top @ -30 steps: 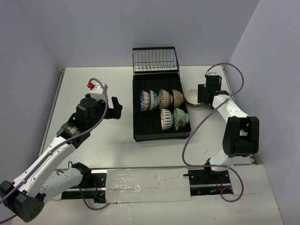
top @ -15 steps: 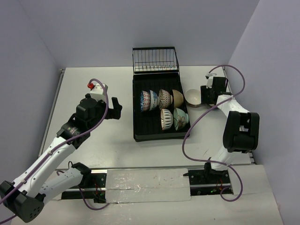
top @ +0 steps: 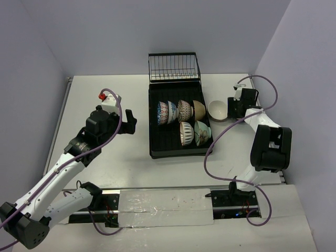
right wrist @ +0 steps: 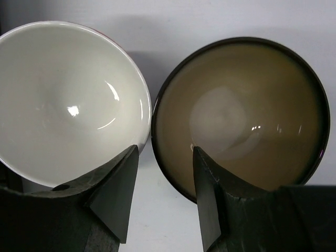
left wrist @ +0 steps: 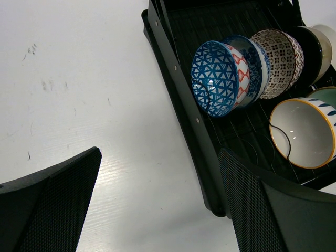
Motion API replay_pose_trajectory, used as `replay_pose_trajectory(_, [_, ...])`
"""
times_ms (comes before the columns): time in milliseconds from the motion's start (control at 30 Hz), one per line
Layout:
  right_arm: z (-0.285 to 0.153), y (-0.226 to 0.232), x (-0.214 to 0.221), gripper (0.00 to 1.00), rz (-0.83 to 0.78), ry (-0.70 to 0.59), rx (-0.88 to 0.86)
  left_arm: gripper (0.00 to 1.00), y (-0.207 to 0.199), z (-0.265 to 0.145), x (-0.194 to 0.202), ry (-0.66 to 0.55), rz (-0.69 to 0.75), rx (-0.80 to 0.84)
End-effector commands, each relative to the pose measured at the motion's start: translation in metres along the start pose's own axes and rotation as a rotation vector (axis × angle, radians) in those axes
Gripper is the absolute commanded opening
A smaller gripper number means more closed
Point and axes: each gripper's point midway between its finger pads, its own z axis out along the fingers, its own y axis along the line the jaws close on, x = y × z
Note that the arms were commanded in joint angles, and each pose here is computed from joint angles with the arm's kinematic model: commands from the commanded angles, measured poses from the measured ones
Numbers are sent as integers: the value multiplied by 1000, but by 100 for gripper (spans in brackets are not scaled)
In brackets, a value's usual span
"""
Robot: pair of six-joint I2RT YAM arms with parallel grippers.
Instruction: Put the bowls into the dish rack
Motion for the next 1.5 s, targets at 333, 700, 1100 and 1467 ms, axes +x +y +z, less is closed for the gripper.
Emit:
replay_pose_trajectory(333, [-21,-4,-17,53,50,-86,-9,99,-2,-4,-12,-56,15,15])
replay_pose_trajectory(700, [-3,-3,0,50,49,-15,-18,99,-1,-3,-11,-54,20,11])
replay_pose_trajectory(1100, [5,-4,-2,34,63,13,-14,99,-1,-1,-7,-41,26,10])
replay_pose_trajectory(1467, [-11,-4,-23,10,104,-53,8,99,-1,1,-5,-30,22,12])
